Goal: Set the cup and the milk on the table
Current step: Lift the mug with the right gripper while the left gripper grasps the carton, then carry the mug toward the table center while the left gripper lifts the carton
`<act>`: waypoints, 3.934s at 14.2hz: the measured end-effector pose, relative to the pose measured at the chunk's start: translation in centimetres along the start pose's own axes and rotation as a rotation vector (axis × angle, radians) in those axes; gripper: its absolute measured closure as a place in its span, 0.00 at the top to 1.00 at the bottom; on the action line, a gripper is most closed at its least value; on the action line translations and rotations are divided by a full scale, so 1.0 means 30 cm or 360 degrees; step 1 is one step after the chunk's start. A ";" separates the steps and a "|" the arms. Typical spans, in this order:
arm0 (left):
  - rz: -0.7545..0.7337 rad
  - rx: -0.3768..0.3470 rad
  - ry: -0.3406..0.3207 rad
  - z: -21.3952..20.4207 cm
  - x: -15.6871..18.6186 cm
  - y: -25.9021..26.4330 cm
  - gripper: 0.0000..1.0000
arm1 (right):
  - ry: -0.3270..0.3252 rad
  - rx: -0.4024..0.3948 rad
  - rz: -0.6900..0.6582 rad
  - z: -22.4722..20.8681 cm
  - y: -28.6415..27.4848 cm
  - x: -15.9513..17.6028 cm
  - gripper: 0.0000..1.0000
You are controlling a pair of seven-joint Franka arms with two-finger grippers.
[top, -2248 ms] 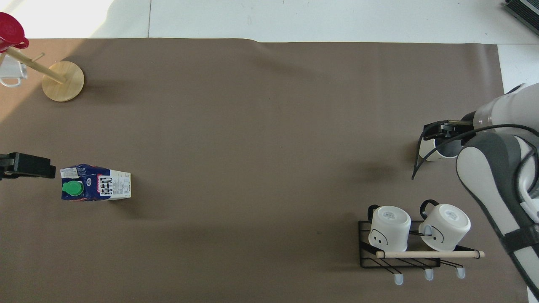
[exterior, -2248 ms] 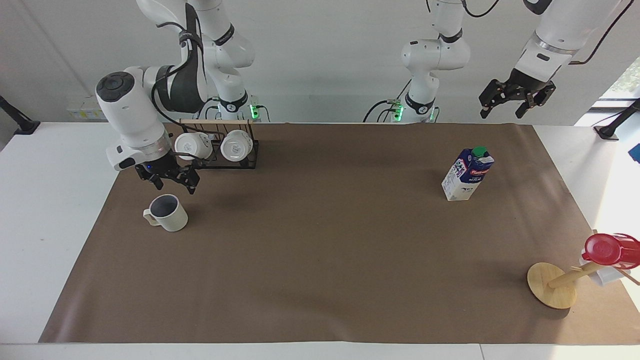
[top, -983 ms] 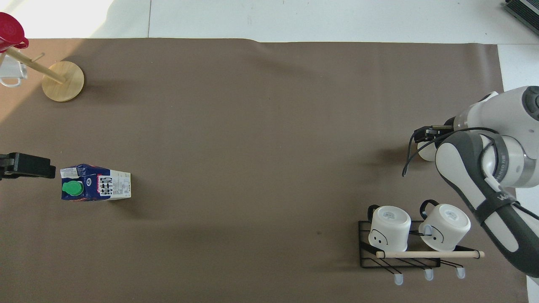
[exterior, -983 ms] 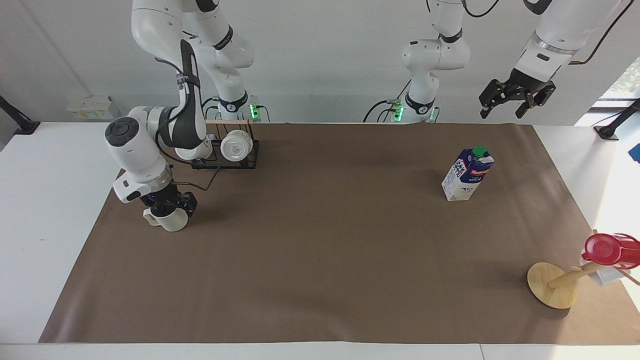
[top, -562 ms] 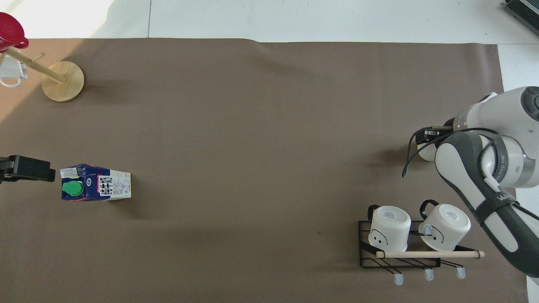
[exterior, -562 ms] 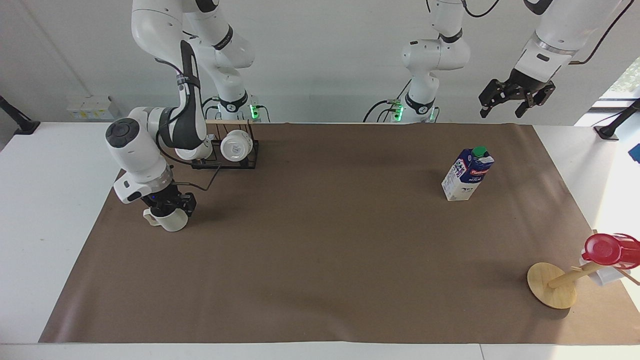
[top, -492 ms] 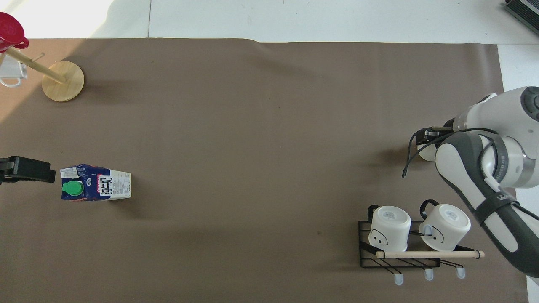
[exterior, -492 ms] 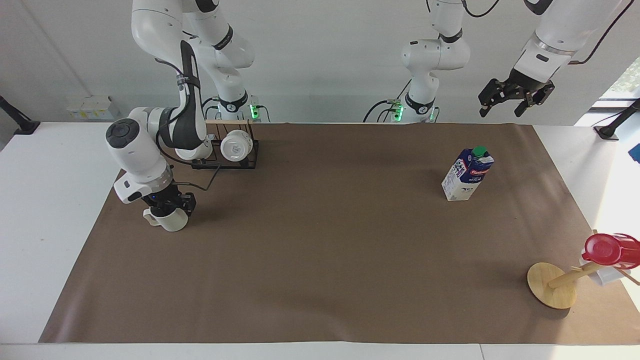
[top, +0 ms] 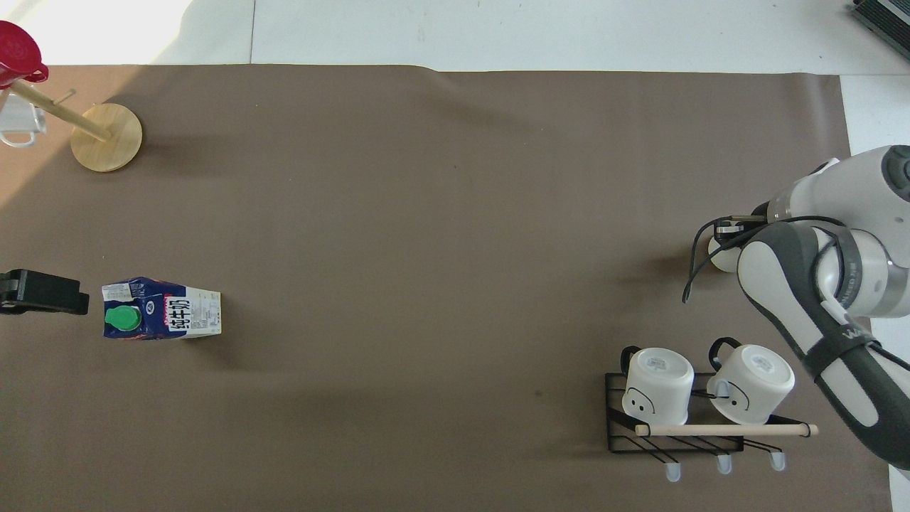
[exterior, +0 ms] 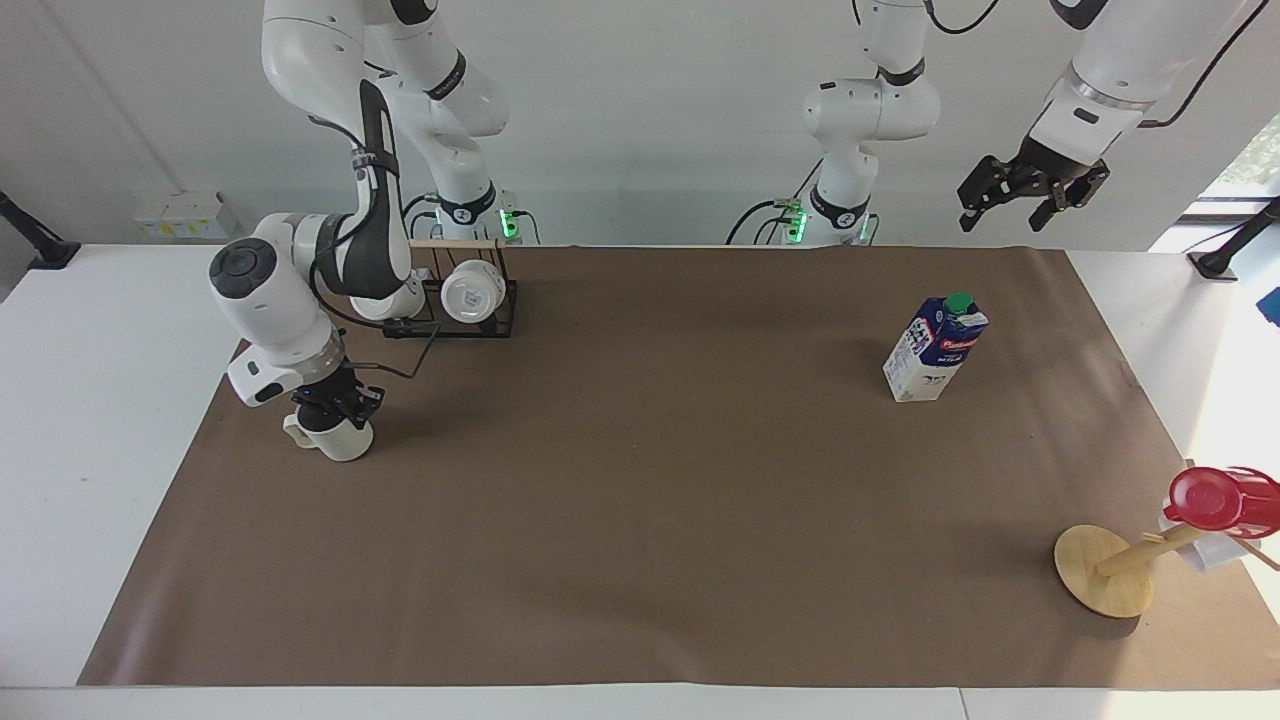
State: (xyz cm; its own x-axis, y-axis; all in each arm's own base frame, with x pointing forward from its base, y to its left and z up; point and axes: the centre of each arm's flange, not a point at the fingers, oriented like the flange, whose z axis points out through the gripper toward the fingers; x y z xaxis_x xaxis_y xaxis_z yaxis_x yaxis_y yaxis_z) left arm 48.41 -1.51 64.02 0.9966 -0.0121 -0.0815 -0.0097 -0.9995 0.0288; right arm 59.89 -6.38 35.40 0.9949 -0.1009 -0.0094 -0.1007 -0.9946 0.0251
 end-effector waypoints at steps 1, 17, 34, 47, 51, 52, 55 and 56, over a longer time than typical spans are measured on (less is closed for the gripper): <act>-0.0006 -0.0002 -0.0006 0.008 -0.008 -0.010 1.00 | 0.0009 -0.0001 0.0000 -0.020 0.001 0.006 0.04; 0.0073 -0.0005 0.0153 0.426 -0.018 -0.069 1.00 | 0.0082 -0.0011 0.0079 -0.279 -0.872 -0.097 0.04; 0.0104 0.0003 0.0203 0.564 0.008 -0.078 0.89 | 0.0001 -0.0011 0.0128 -0.108 -1.324 -0.322 0.04; 0.0158 0.0008 0.0209 0.564 0.010 -0.073 0.56 | -0.0001 0.0064 0.0174 -0.076 -1.448 -0.403 0.04; 0.0160 0.0008 0.0209 0.564 0.010 -0.073 0.52 | 0.0018 0.0095 0.0177 -0.038 -1.478 -0.404 0.04; 0.0160 0.0008 0.0209 0.564 0.010 -0.073 0.52 | 0.0016 0.0094 0.0186 -0.027 -1.480 -0.402 0.06; 0.0159 0.0008 0.0213 0.559 0.011 -0.073 0.48 | 0.0016 0.0097 0.0194 -0.022 -1.485 -0.403 0.22; 0.0159 0.0009 0.0219 0.552 0.013 -0.074 0.48 | 0.0018 0.0100 0.0190 -0.025 -1.491 -0.406 0.32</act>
State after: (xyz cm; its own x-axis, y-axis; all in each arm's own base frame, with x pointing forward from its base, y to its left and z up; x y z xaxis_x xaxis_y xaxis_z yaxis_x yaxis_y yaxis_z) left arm 47.45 0.23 47.42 0.9924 -0.1079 0.0589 -0.1095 -0.9937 0.0245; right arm 52.29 39.36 35.13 0.9758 -0.2186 0.0012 -0.2184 -0.9751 -0.0370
